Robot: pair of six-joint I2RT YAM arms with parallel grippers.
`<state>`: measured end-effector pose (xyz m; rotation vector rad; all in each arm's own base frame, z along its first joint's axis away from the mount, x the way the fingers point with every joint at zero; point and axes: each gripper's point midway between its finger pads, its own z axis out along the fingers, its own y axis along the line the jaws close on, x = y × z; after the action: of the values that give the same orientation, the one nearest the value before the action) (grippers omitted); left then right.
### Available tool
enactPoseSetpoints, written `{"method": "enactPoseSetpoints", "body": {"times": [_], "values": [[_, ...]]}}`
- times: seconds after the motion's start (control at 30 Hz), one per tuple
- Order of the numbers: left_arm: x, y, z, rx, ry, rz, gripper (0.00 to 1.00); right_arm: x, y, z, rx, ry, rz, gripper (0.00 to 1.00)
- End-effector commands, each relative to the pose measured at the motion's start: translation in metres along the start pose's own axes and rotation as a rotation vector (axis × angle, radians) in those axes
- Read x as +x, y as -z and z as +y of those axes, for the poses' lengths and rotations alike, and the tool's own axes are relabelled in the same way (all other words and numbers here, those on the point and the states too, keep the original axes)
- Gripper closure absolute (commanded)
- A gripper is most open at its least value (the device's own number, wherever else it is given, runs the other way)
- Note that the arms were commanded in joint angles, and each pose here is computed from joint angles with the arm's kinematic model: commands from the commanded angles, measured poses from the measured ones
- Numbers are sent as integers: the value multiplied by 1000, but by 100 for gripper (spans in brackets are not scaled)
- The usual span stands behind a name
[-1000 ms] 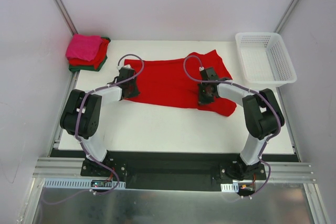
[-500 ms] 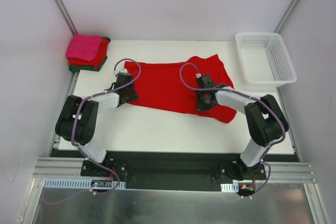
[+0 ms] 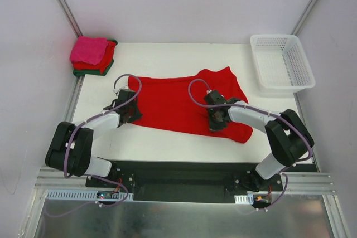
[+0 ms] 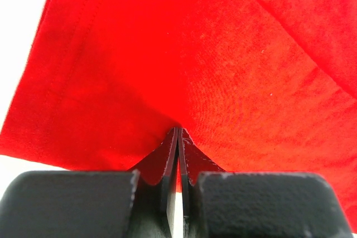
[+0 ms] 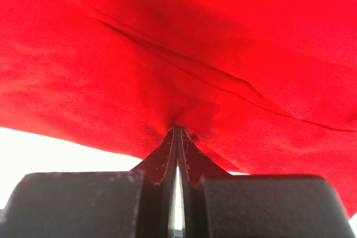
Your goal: Fold and stack the t-shirts
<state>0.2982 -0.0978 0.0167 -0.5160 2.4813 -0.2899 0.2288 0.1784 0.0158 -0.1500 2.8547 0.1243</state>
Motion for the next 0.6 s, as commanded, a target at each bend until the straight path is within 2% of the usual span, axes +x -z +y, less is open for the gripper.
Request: {"method": "enactPoseSetpoints", "body": {"times": [0.0, 0.2, 0.33, 0.43, 0.47, 0.53, 0.57], "values": [[29, 18, 30, -103, 22, 63, 100, 29, 11, -9, 59, -6, 58, 99], [31, 33, 26, -64, 58, 55, 100, 42, 19, -9, 72, 14, 51, 98], [27, 46, 19, -2, 64, 13, 100, 28, 43, -10, 77, 18, -47, 98], [12, 62, 7, 65, 56, -55, 100, 12, 67, -14, 83, -2, -140, 81], [4, 71, 2, 94, 57, -90, 100, 6, 73, -18, 100, -11, -176, 70], [-4, 79, -2, 116, 46, -122, 100, -1, 85, -21, 111, -17, -217, 61], [-8, 83, -4, 128, 43, -140, 100, -6, 90, -26, 121, -29, -246, 60]]}}
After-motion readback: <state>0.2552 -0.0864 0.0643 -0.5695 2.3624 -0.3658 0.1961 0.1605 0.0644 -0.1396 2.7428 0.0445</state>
